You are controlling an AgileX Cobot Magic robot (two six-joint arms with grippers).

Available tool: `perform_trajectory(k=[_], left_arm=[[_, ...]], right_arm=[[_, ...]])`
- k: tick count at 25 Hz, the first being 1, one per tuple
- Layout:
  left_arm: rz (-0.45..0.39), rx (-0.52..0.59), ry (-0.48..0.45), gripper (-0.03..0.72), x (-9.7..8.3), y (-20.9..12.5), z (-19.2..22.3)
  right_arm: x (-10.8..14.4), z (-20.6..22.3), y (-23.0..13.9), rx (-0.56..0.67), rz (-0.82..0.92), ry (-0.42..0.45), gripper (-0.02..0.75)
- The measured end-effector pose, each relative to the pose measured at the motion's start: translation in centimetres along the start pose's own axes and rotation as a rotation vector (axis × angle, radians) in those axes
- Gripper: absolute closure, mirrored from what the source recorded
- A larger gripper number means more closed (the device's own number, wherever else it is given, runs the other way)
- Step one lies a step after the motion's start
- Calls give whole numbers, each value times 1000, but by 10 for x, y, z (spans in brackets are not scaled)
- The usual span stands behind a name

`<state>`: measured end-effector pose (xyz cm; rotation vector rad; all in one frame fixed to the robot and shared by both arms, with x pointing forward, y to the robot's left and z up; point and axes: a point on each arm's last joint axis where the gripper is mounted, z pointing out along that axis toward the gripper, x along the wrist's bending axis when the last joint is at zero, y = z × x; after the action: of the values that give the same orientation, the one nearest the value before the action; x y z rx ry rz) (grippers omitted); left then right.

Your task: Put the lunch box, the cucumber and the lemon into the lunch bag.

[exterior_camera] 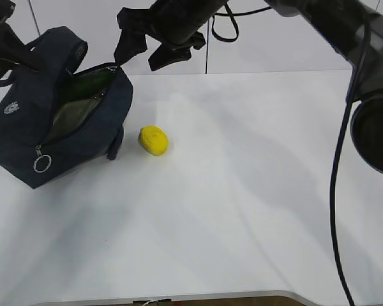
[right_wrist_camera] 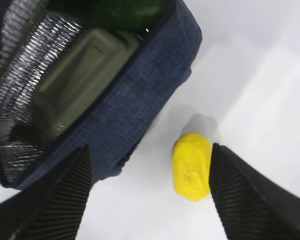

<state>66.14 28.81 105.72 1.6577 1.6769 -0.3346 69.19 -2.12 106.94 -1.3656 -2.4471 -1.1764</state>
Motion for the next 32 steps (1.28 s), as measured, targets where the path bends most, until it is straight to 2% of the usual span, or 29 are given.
perform_trajectory(k=[4,11,23,32], left_arm=[[-18,-16,-24,701,-6,0,-4],[-6,-32,-26,701,-13,0,-11],[26,-67,-20,701,-32,-5,-33],[29,-65,-16,701,-34,-6,-35]], right_arm=[[7,-4,-1,20,-79,-135,157],[0,1,-5,53,-117,-233,157],[5,-23,2,15,-144,-276,157],[6,-37,-15,114,-141,-323,157]])
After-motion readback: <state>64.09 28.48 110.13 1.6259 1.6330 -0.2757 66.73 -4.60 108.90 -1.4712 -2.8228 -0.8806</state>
